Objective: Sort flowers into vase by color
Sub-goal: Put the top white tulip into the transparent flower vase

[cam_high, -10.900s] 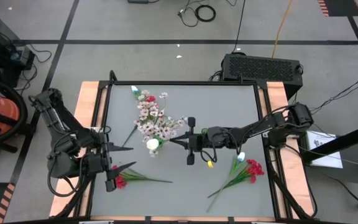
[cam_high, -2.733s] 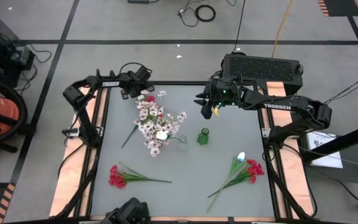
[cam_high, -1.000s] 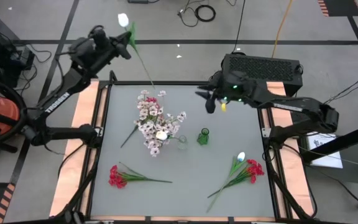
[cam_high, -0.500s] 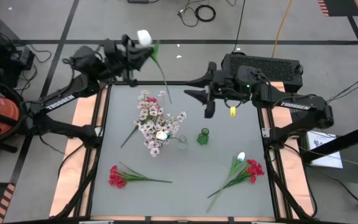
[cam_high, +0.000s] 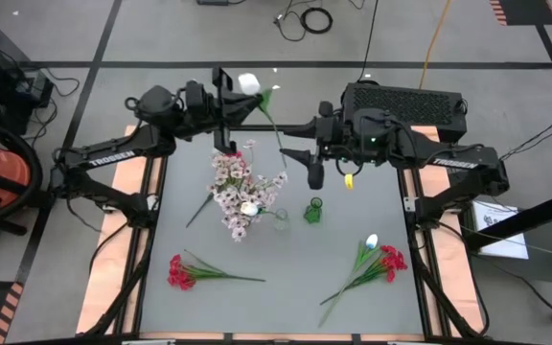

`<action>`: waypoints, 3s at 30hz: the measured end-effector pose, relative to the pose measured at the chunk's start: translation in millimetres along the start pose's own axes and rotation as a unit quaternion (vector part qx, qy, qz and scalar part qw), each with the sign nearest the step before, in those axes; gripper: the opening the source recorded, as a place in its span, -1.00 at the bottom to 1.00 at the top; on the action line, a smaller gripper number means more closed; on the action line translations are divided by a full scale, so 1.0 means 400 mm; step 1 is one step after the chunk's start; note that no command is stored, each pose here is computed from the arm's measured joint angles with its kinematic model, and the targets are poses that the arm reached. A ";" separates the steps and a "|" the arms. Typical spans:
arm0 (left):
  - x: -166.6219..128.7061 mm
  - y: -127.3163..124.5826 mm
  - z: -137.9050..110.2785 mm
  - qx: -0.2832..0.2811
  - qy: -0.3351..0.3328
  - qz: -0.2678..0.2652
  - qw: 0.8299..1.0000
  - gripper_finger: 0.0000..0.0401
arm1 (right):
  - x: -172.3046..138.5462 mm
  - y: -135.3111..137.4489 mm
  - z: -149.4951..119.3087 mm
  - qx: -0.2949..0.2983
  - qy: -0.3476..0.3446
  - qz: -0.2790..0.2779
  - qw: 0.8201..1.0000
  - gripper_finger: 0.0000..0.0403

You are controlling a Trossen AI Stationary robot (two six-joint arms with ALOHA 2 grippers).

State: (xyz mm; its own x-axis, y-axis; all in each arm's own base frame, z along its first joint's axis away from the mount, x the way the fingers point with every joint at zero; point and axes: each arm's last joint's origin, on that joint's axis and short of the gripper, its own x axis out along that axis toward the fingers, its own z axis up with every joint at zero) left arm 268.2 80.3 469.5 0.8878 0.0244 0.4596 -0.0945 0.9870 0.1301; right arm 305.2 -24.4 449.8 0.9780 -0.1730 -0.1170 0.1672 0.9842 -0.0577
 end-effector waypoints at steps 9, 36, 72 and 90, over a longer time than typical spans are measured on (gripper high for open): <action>0.004 -0.015 0.002 -0.002 -0.005 -0.010 1.000 -0.94 | 0.018 -0.008 -0.007 -0.021 -0.002 -0.008 1.000 -0.01; 0.023 -0.018 -0.039 -0.013 0.016 -0.014 1.000 -0.94 | 0.060 -0.063 0.000 -0.031 -0.057 -0.032 0.997 -0.91; -0.188 -0.294 0.132 -0.046 0.192 -0.136 0.971 0.69 | -0.123 0.011 -0.363 0.195 -0.199 0.030 0.960 -1.00; -0.305 -0.527 0.052 -0.017 0.286 -0.275 0.918 0.33 | -0.004 0.073 -0.469 0.168 -0.174 -0.028 0.970 -0.98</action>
State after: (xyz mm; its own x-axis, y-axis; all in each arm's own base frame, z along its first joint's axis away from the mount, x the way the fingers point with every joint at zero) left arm 170.4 -134.0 404.2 0.8891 -0.4092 -0.2050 0.4443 0.8794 0.1713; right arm 284.9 -2.4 262.3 0.9392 -0.2611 0.2229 0.1952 0.9402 0.2792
